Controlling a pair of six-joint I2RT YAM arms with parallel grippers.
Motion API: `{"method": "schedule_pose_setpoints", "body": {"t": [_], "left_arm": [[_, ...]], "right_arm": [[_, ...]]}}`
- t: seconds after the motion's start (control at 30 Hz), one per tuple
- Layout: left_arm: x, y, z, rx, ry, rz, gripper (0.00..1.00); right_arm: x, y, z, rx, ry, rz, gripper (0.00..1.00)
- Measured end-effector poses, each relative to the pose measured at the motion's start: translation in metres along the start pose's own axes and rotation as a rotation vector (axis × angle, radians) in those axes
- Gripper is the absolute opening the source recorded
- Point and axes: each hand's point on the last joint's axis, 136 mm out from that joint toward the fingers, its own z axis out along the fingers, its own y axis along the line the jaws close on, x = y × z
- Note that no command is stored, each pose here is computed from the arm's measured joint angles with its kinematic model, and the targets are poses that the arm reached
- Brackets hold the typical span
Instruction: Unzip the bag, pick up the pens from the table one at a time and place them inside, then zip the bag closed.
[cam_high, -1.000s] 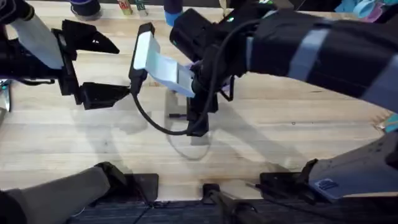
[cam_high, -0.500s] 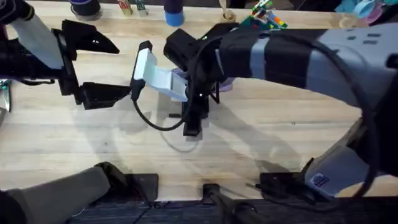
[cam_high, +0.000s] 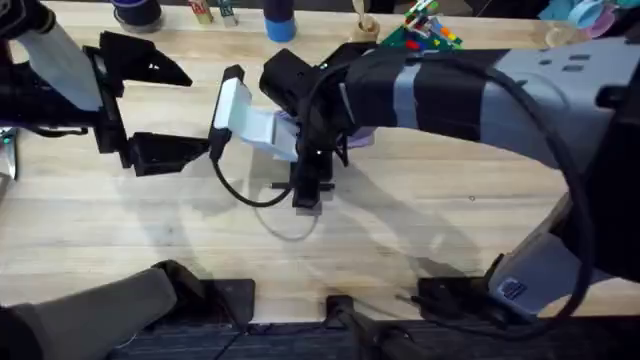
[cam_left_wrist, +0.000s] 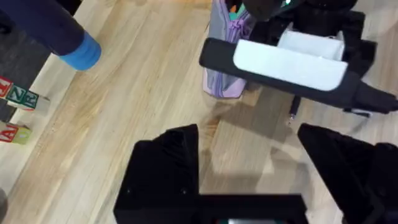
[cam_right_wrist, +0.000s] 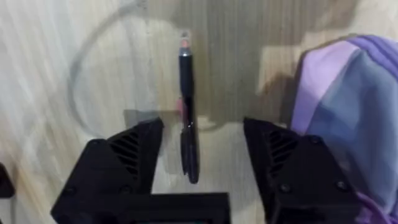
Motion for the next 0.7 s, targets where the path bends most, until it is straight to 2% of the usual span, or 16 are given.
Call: {"method": "schedule_pose_setpoints", "body": {"t": [0.2, 0.33, 0.47, 0.7], "left_arm": [[0.0, 0.001, 0.0, -0.003, 0.001, 0.005, 0.993], [0.0, 0.002, 0.0, -0.007, 0.002, 0.011, 0.993], [0.001, 0.005, 0.0, -0.017, 0.004, 0.025, 0.993], [0.004, 0.012, 0.0, -0.039, 0.02, 0.06, 0.993]], "right_arm": [[0.001, -0.006, 0.001, 0.031, 0.013, 0.056, 0.636], [0.001, -0.011, 0.002, 0.05, 0.017, 0.075, 0.462], [0.001, -0.013, 0.001, 0.063, 0.021, 0.08, 0.369], [0.003, -0.016, 0.0, 0.076, 0.033, 0.092, 0.052]]}}
